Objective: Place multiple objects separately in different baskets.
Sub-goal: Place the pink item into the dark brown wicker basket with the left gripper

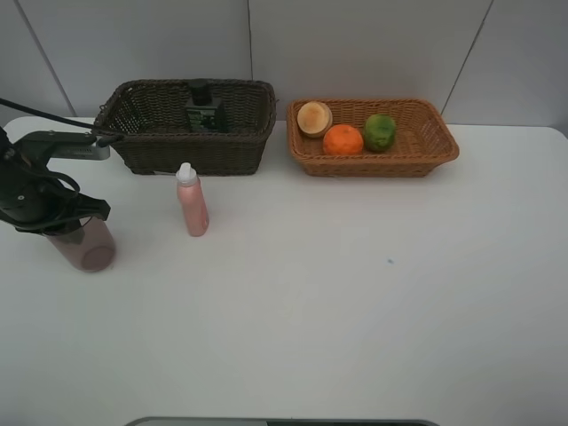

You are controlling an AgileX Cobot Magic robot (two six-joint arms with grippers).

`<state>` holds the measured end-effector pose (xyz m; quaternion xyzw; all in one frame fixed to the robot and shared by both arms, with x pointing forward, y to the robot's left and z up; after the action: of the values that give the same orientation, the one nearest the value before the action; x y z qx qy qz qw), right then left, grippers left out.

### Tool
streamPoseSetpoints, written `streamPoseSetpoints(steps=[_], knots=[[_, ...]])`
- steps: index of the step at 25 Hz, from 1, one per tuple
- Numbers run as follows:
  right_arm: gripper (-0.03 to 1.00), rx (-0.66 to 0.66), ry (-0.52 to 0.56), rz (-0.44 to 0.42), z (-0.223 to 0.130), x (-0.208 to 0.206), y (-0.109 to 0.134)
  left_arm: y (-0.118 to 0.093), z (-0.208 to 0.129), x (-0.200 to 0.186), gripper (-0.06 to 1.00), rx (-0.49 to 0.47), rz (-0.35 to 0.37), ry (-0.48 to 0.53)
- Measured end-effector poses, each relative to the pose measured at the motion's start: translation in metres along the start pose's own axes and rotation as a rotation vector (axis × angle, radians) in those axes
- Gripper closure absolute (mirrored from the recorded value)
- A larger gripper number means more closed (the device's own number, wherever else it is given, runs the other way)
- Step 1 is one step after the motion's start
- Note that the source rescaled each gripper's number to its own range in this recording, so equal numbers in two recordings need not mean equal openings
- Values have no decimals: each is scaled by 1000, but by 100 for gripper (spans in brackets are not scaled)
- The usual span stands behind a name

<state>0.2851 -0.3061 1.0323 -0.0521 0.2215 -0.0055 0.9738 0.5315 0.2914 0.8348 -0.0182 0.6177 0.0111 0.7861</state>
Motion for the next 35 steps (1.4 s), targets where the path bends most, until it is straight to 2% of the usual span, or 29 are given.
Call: streamPoseSetpoints(steps=[4,8,12,19,24,35], knots=[[12,0,0,0,0,0,0,0,2,-3,93,0,-1,-17],[12,0,0,0,0,0,0,-1,14,-26,93,0,-7,-88],[12,0,0,0,0,0,0,-3,39,-62,93,-7,-13,-172],[12,0,0,0,0,0,0,-6,79,-105,93,-29,-21,-248],[12,0,0,0,0,0,0,-9,126,-131,93,-30,-32,-384],[12,0,0,0,0,0,0,-18,165,-80,93,-29,-56,-492]])
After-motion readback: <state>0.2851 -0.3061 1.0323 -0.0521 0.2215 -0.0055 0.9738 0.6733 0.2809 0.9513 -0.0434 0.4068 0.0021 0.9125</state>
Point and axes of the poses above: a point on each arm's last joint axis where the gripper is mounted, x pointing out along that axis toward the gripper, y along the wrist's bending axis when the last joint is at zero, z = x × y, the point moved 6 cm from there along x, pointing out along that axis toward the gripper, and after that the axes turned 4 degrees about -x, right-handed, at the moved point
